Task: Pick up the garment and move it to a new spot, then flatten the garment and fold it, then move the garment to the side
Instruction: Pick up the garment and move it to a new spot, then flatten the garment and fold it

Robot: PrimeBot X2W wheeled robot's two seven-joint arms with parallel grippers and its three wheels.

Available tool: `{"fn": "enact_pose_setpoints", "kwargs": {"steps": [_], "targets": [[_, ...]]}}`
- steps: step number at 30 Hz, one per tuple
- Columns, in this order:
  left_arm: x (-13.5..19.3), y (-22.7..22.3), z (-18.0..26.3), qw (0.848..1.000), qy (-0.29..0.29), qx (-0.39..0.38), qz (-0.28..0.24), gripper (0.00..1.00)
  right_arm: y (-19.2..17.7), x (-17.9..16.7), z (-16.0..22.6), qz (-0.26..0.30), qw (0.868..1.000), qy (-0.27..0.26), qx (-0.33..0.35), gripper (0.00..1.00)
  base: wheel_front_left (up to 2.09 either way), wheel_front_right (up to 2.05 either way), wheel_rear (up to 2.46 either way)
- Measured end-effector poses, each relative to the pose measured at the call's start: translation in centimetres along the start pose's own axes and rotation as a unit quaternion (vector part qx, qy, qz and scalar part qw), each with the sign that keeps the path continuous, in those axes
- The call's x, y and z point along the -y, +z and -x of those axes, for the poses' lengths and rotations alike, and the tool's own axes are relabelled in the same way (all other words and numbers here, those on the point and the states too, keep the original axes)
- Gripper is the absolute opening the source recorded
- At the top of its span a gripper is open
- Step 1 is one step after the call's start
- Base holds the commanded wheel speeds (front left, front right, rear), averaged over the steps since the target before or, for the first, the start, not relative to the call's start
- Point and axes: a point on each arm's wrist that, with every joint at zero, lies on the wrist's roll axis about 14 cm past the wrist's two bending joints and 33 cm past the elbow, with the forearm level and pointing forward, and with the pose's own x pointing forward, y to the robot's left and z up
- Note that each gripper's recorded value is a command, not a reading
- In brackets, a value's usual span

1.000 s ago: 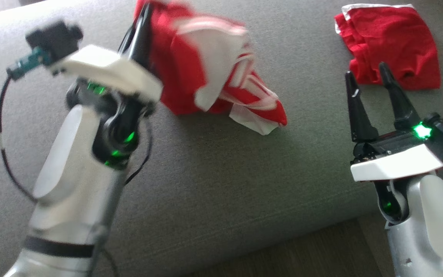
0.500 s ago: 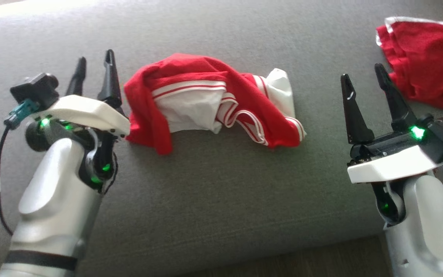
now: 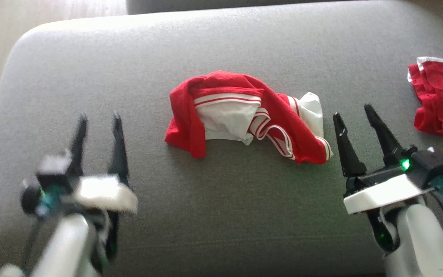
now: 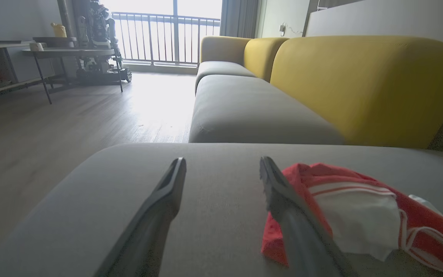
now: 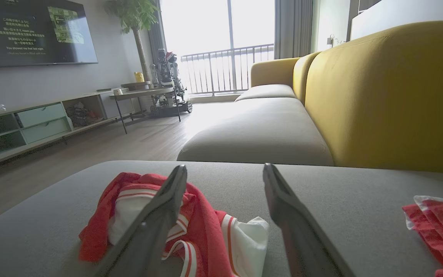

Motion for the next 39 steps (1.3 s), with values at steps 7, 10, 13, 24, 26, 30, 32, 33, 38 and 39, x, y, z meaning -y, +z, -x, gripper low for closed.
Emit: {"fn": "enact_pose_setpoints", "kwargs": {"steps": [7,10,13,24,26,30,32,33,38,39], "targets": [[0.5,-2.5,3.9,0.999,0.034,-0.034,0.024,1.00,-1.9,-1.5,0.8,-0.005,0.999,0.020,-0.031,1.00,0.00,0.00,0.00],[0.6,-2.3,3.8,0.999,0.031,-0.028,0.023,1.00,-2.5,-1.8,0.9,-0.010,0.999,0.022,-0.039,1.00,0.00,0.00,0.00],[0.7,-2.3,3.9,0.999,0.028,-0.027,0.023,1.00,-3.4,-2.8,0.7,-0.017,0.998,0.036,-0.051,1.00,0.00,0.00,0.00],[-1.2,-3.6,4.8,0.998,0.049,-0.048,0.010,1.00,-7.8,-8.8,-2.3,-0.062,0.984,0.116,-0.117,1.00,0.00,0.00,0.00],[-1.9,-3.9,5.2,0.997,0.062,-0.054,0.008,1.00,-9.4,-9.5,-2.9,-0.067,0.980,0.123,-0.144,1.00,0.00,0.00,0.00],[-2.8,-4.3,6.1,0.994,0.082,-0.064,0.013,1.00,-12.4,-10.1,-3.6,-0.084,0.970,0.120,-0.192,1.00,0.00,0.00,0.00],[-3.5,-4.4,6.5,0.993,0.097,-0.067,0.011,1.00,-13.6,-10.4,-4.0,-0.094,0.966,0.118,-0.210,1.00,0.00,0.00,0.00],[-3.9,-4.4,6.8,0.992,0.106,-0.069,0.008,1.00,-14.0,-10.7,-4.2,-0.099,0.964,0.119,-0.216,1.00,0.00,0.00,0.00],[-5.3,-4.6,7.8,0.988,0.135,-0.076,0.008,1.00,-15.3,-12.7,-5.2,-0.134,0.954,0.127,-0.234,1.00,0.00,0.00,0.00],[-5.5,-4.7,8.0,0.987,0.139,-0.077,0.007,1.00,-15.5,-13.0,-5.3,-0.135,0.953,0.130,-0.236,1.00,0.00,0.00,0.00]]}}
